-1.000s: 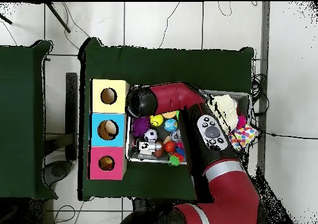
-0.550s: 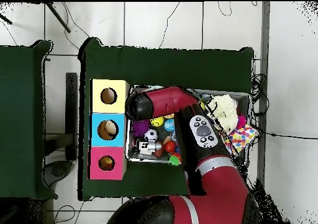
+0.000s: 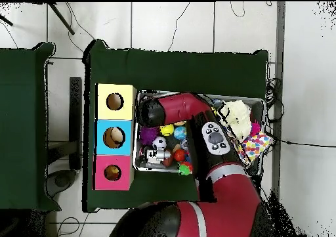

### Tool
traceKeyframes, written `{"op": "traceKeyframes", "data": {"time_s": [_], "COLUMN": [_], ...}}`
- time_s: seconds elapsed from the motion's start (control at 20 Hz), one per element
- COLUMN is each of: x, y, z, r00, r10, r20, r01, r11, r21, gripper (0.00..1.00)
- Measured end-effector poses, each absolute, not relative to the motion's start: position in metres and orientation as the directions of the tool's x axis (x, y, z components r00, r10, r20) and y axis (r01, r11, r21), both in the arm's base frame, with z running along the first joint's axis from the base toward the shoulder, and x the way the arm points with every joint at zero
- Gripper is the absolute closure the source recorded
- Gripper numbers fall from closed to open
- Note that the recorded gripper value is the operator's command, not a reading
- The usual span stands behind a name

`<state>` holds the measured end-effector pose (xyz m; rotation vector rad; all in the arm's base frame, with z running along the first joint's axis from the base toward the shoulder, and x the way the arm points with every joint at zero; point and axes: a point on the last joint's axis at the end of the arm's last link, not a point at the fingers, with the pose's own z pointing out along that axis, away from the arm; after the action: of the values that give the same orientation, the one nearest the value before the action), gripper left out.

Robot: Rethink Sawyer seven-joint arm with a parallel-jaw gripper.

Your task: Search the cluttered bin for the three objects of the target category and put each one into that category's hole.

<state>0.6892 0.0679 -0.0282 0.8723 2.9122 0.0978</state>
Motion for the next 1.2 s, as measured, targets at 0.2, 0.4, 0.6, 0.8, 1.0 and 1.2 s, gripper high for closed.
{"op": "traceKeyframes", "data": {"time_s": [0.2,0.4,0.6,0.8,1.0,1.2], "x": [0.687,0.692,0.695,0.701,0.704,0.708], "y": [0.049,0.006,-0.029,-0.077,-0.106,-0.117], "z": [-0.023,-0.008,0.007,0.034,0.056,0.072], "r00": [-0.812,-0.774,-0.751,-0.731,-0.737,-0.752], "r10": [0.580,0.632,0.659,0.680,0.671,0.650], "r20": [-0.059,-0.048,-0.048,-0.058,-0.078,-0.111], "r01": [0.572,0.621,0.648,0.670,0.661,0.640], "r11": [0.813,0.771,0.748,0.730,0.740,0.760], "r21": [0.108,0.138,0.144,0.134,0.122,0.117], "gripper": [0.00,0.00,0.00,0.00,0.00,0.00]}}
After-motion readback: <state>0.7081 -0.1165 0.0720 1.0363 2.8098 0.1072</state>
